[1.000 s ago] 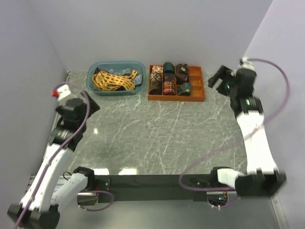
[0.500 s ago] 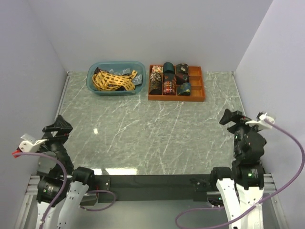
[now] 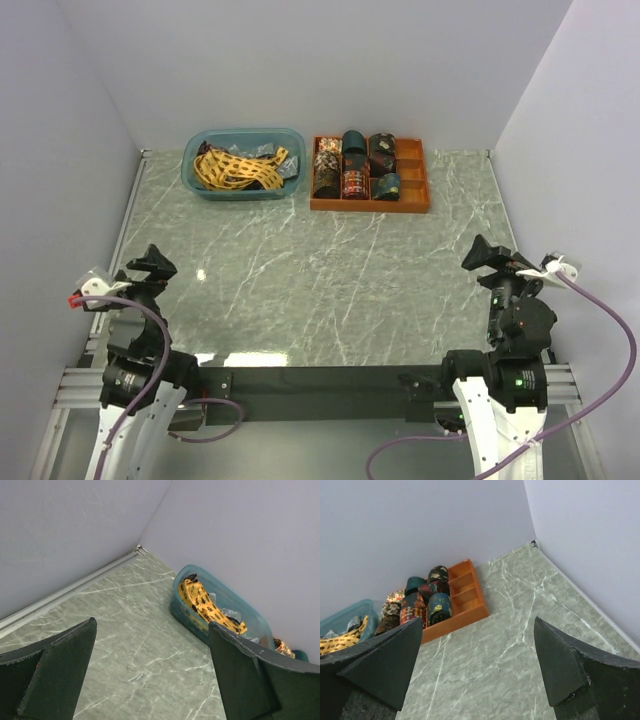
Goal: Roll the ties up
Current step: Place the rolled tie into the container
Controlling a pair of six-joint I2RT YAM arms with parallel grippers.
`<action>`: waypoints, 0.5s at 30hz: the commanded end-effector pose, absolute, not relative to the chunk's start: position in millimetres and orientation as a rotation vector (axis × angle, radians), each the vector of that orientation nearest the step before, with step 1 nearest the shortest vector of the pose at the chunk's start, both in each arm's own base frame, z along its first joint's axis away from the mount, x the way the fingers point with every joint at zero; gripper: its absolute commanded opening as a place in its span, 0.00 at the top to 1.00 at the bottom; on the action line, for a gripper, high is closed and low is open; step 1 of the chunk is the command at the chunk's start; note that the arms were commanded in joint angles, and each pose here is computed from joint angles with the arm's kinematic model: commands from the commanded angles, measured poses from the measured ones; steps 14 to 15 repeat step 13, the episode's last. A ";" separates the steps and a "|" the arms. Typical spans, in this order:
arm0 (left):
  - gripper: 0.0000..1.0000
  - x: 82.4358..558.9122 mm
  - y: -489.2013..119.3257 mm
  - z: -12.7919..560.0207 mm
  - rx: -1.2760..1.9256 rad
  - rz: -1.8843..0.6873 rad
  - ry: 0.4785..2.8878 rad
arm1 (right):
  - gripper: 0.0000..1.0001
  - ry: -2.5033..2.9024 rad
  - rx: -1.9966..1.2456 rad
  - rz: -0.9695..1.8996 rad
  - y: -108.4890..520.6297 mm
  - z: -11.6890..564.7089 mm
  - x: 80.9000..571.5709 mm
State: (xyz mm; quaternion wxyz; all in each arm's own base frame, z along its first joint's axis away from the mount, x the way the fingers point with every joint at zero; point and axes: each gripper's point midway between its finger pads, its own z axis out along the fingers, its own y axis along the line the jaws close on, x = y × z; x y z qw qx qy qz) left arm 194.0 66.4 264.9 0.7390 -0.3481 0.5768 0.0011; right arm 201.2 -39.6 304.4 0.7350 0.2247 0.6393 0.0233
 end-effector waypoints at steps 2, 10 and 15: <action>0.01 201.5 59.3 273.7 -0.697 -0.014 1.251 | 0.02 1.377 0.467 0.062 -36.8 313.7 203.4; 0.00 206.7 58.5 267.0 -0.689 0.007 1.279 | 0.02 1.393 0.435 0.073 -32.0 311.0 209.1; 0.01 207.6 58.8 265.2 -0.689 0.015 1.286 | 0.01 1.400 0.435 0.086 -30.1 306.3 213.3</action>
